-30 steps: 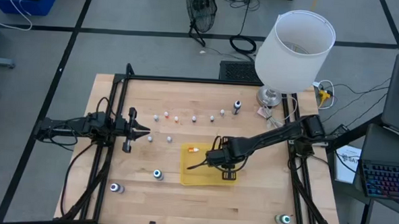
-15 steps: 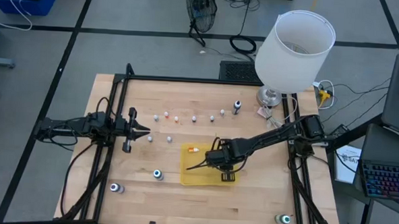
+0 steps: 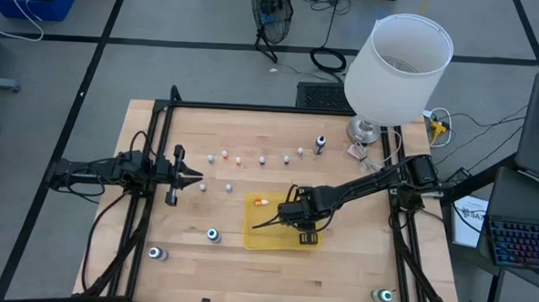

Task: Pick & Place food coloring
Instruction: Put the right small orange food coloring bottle into the yellow bin, then put the large black food coloring bottle into the yellow bin

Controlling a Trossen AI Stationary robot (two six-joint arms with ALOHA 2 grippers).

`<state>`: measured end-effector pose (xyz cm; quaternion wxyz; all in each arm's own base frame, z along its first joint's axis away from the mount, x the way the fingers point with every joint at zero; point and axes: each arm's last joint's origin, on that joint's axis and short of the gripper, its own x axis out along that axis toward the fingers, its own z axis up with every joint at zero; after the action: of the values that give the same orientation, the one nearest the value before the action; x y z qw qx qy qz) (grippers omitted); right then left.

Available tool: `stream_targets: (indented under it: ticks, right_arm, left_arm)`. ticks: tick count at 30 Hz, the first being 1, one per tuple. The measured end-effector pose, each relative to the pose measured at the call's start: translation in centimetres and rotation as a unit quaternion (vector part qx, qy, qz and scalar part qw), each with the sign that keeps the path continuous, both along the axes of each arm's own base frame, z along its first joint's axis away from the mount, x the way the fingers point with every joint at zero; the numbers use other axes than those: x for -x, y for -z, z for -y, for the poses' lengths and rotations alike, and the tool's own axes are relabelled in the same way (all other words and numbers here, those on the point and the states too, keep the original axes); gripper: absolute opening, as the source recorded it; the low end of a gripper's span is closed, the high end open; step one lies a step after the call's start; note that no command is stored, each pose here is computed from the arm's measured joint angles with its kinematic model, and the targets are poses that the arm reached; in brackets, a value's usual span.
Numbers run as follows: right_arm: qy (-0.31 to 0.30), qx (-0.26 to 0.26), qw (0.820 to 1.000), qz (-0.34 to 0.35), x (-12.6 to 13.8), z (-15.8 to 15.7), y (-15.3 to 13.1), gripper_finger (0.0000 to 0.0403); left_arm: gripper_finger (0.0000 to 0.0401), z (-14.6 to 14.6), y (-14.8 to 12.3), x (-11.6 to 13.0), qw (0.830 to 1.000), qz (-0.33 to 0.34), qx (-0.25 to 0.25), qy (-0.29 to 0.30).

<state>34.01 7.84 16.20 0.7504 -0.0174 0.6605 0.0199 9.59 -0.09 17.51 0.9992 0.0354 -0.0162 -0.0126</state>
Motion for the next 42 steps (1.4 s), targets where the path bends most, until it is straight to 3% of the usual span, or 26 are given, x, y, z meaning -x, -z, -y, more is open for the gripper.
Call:
stream_targets:
  ticks: [7,14,21,28,35,42]
  right_arm:
    - [0.0,-0.004,1.0,0.02,0.3,0.1,-1.4,0.0136]
    - [0.002,-0.013,0.996,0.085,1.4,0.5,-5.6,0.0136]
    - [0.031,0.085,0.978,0.189,3.3,2.7,-10.7,0.0136]
    - [0.105,0.136,0.953,0.251,4.4,6.7,-13.7,0.0137]
    - [0.121,0.184,0.934,0.28,2.8,12.4,-15.2,0.0153]
    - [0.137,0.17,0.939,0.267,-0.1,18.4,-18.6,0.017]
  left_arm:
    - [0.0051,0.0,0.0,0.0,1.0,0.0,0.0,0.0]
    - [0.0051,0.0,0.0,0.0,1.0,0.0,0.0,0.0]
    - [0.0051,0.0,0.0,0.0,1.0,0.0,0.0,0.0]
    - [0.0051,0.0,0.0,0.0,1.0,0.0,0.0,0.0]
    - [0.0051,0.0,0.0,0.0,1.0,0.0,0.0,0.0]
    - [0.0051,0.0,0.0,0.0,1.0,0.0,0.0,0.0]
